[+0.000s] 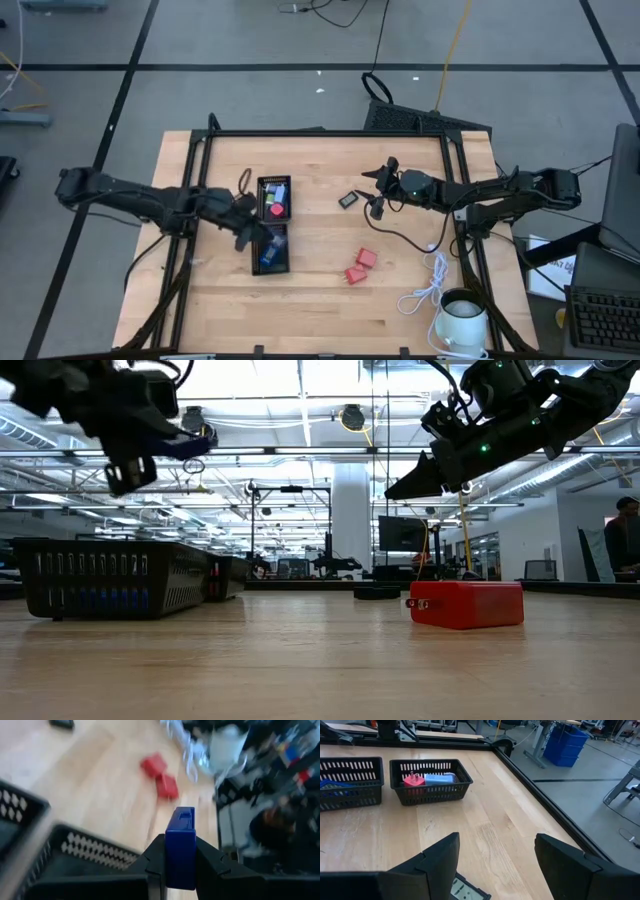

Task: Pick & Place Office items
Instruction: Put the dark blue timer into the bottom black bin, then put the black timer into the bottom black bin

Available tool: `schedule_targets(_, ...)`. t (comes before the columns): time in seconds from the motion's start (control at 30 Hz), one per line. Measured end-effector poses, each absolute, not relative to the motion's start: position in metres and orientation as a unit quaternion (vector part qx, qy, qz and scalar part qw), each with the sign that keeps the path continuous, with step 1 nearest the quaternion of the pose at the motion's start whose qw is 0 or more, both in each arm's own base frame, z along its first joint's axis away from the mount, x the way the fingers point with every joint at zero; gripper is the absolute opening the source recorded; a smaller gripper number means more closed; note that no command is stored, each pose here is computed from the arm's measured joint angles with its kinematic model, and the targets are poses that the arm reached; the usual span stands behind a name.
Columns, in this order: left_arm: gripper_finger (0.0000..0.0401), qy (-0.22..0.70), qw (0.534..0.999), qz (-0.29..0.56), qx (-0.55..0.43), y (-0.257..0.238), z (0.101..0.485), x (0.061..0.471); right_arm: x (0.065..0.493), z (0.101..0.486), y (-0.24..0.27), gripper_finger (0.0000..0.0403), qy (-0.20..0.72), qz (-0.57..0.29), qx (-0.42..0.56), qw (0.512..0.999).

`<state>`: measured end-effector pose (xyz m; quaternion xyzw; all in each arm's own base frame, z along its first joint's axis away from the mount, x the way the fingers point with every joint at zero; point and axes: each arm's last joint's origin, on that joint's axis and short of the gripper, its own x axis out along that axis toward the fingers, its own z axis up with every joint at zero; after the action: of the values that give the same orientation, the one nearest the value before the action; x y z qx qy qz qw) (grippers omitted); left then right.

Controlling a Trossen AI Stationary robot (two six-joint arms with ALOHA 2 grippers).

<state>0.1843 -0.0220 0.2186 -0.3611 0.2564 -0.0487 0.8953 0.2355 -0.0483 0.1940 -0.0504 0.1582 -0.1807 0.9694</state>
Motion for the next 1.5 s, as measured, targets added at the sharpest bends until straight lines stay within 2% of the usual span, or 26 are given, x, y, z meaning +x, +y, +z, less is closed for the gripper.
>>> schedule_targets(0.23, 0.0058, 0.346, 0.878, -0.046, -0.328, -0.048, 0.219, 0.187, 0.235, 0.194, -0.048, 0.0247, 0.16, -0.18, -0.058, 0.969)
schedule_targets(0.5, 0.0058, 0.416, 0.847, -0.014, -0.33, -0.057, 0.192, 0.199, 0.235, 0.194, -0.048, 0.0247, 0.16, -0.181, -0.058, 0.969)
schedule_targets(0.67, 0.008, 0.444, 0.831, -0.007, -0.335, -0.059, 0.181, 0.203, 0.235, 0.194, -0.048, 0.0247, 0.16, -0.181, -0.058, 0.969)
schedule_targets(1.07, 0.0126, 0.421, 0.843, 0.005, -0.335, -0.058, 0.182, 0.208, 0.235, 0.194, -0.048, 0.0247, 0.157, -0.182, -0.047, 0.969)
schedule_targets(1.33, 0.0168, 0.434, 0.824, 0.017, -0.363, -0.048, 0.18, 0.207, 0.235, 0.194, -0.048, 0.0247, 0.158, -0.182, -0.051, 0.969)
schedule_targets(1.5, 0.0187, 0.376, 0.86, -0.007, -0.346, -0.039, 0.196, 0.208, 0.235, 0.194, -0.048, 0.0247, 0.16, -0.18, -0.061, 0.969)
